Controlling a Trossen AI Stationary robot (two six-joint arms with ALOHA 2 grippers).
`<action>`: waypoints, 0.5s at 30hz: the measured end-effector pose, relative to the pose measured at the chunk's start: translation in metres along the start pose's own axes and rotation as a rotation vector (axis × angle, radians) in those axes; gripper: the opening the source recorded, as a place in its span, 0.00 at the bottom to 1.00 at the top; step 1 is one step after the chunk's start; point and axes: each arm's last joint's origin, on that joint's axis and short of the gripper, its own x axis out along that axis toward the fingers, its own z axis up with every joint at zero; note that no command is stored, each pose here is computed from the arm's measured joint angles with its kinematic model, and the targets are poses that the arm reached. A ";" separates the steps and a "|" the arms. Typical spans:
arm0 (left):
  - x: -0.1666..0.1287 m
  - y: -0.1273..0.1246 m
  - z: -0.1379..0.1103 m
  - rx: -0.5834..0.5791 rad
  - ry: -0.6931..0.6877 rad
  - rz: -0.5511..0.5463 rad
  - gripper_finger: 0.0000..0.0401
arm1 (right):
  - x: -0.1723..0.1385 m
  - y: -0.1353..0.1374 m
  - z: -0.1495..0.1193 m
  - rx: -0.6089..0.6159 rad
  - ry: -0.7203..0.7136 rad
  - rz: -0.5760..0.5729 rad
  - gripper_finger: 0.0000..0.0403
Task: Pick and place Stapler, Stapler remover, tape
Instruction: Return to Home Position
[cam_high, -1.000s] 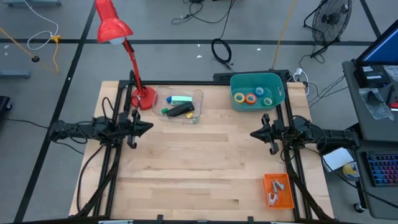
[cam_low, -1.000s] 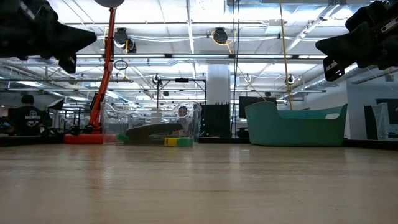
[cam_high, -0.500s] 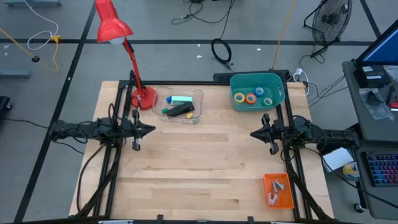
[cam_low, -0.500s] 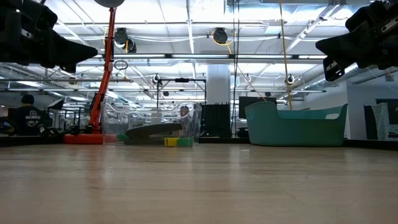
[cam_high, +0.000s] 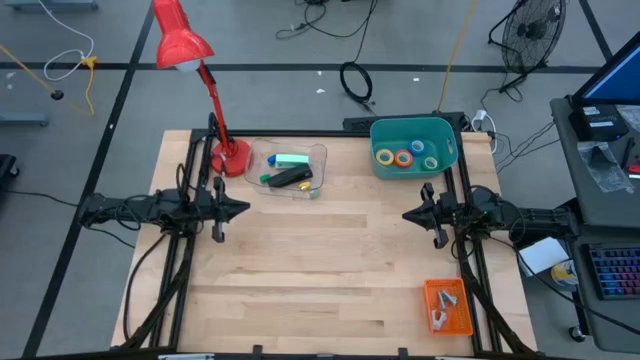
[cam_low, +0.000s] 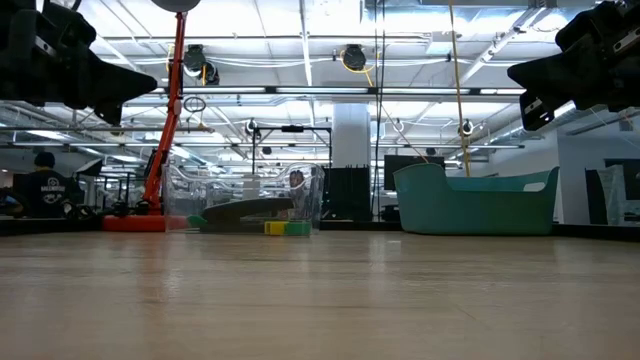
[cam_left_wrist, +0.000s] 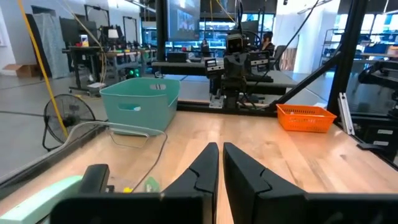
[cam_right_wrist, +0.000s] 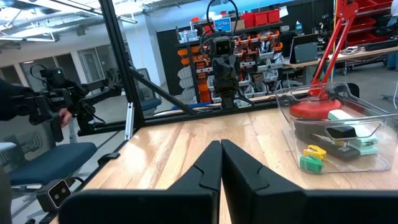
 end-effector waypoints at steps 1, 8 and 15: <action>0.000 0.000 0.000 0.000 -0.001 0.000 0.06 | 0.000 0.000 0.000 0.000 0.000 0.000 0.01; 0.000 0.000 0.001 -0.005 -0.023 0.001 0.06 | 0.000 0.000 0.000 0.000 0.000 0.000 0.01; 0.000 0.000 0.002 -0.007 -0.031 0.002 0.06 | 0.000 0.000 0.000 0.000 0.000 0.000 0.01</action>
